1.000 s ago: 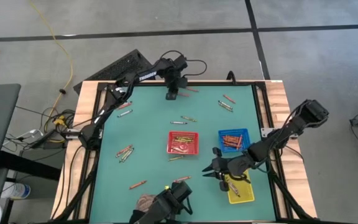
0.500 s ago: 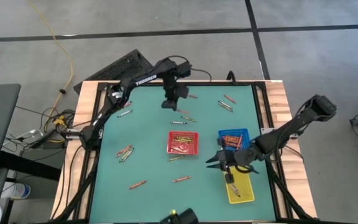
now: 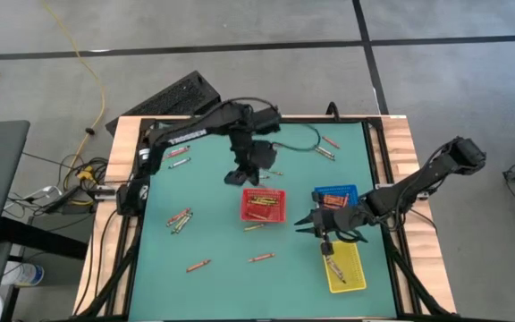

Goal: Sort crayons
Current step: Put the orange crayon into the blue basket

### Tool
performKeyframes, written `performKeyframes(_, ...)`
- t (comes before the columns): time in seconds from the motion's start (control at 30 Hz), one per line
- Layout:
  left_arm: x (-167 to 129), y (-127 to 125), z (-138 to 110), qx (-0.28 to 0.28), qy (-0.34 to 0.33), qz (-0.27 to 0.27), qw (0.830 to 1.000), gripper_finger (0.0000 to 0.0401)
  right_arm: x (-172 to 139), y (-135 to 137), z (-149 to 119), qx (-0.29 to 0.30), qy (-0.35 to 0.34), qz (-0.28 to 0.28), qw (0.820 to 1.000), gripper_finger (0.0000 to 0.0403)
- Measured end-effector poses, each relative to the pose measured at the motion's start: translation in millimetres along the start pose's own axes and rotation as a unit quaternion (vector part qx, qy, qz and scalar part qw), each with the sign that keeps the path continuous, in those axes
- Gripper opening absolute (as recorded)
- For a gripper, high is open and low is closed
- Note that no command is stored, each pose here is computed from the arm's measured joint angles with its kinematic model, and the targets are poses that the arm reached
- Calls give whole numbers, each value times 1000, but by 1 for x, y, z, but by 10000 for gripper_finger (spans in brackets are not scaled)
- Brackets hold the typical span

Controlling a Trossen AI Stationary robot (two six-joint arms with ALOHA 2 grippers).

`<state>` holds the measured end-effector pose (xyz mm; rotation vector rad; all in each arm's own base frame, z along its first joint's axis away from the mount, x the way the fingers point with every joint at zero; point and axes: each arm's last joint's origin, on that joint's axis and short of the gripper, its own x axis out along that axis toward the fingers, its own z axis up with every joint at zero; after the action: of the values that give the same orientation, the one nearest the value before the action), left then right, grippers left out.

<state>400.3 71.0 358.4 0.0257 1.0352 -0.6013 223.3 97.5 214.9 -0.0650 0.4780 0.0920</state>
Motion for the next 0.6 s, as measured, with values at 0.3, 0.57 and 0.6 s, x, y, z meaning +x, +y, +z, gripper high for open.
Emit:
performKeyframes(0.3, 40, -67, 25, 22, 61, 17, 998, 9, -2, 7, -6, -2, 10, 16, 1000, 82)
performKeyframes(0.57, 88, -69, 16, 3, 23, 101, 995, 9, -10, 24, -9, -22, 15, 48, 999, 82)
performKeyframes(0.6, 94, -66, 17, 8, 3, 129, 992, 9, -11, 26, -9, -24, 14, 52, 998, 82)
